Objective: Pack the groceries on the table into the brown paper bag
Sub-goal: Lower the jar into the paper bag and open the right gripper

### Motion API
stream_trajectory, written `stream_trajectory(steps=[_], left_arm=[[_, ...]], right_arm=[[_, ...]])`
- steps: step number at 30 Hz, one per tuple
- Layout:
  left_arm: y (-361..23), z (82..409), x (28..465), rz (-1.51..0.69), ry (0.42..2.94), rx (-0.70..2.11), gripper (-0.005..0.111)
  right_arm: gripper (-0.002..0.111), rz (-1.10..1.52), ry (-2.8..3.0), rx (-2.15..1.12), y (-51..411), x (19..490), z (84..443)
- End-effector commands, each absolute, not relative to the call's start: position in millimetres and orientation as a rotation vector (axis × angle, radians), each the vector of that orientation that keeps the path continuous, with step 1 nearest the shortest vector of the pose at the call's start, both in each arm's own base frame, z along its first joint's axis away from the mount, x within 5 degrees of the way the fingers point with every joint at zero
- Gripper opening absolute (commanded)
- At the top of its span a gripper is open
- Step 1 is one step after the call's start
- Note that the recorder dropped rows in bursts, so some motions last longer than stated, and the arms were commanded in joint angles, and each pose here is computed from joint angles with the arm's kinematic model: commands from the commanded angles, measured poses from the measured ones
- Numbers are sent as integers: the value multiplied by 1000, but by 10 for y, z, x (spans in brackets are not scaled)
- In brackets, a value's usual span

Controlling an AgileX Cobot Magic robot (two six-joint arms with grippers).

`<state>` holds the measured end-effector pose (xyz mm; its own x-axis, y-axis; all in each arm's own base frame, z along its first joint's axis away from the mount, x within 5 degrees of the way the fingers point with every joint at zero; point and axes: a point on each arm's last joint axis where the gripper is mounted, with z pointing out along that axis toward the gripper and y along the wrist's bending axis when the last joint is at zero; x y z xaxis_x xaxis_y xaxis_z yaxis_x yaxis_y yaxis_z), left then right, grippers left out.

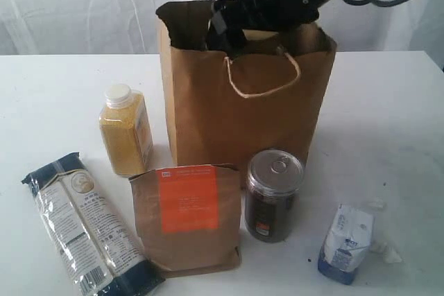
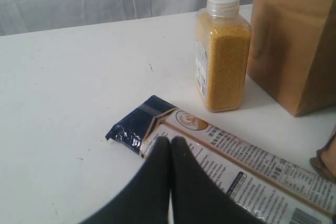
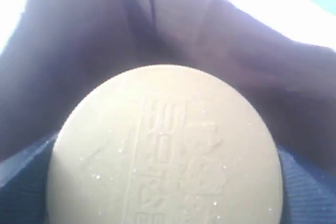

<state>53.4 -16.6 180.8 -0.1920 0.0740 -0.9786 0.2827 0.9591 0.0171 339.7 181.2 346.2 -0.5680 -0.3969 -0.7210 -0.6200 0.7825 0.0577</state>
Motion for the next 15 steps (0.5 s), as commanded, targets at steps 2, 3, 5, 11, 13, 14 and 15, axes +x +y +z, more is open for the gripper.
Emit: stream_trajectory(steps=[2,3,5,11,13,14,15], left_arm=[[-168,1801,531,-199,1759,266,0],[-168,1801,531,-199,1759,266,0],[-168,1801,531,-199,1759,266,0],[-168,1801,531,-199,1759,266,0],[-168,1801,531,-199,1759,266,0],[-168,1801,531,-199,1759,266,0],[-168,1801,531,-199,1759,266,0]], right_arm=[[88,339,2309,-800,1804,3489,3351],[88,344,2247,-798,1829,3440,3521],[88,371,2200,-729,1834,3434,3582],[88,357,2284,-794,1854,3398,3469],[88,355,2262,-755,1838,3463,3397],[88,354,2309,-769,1815,3462,3349],[88,358,2347,-793,1811,3434,3351]])
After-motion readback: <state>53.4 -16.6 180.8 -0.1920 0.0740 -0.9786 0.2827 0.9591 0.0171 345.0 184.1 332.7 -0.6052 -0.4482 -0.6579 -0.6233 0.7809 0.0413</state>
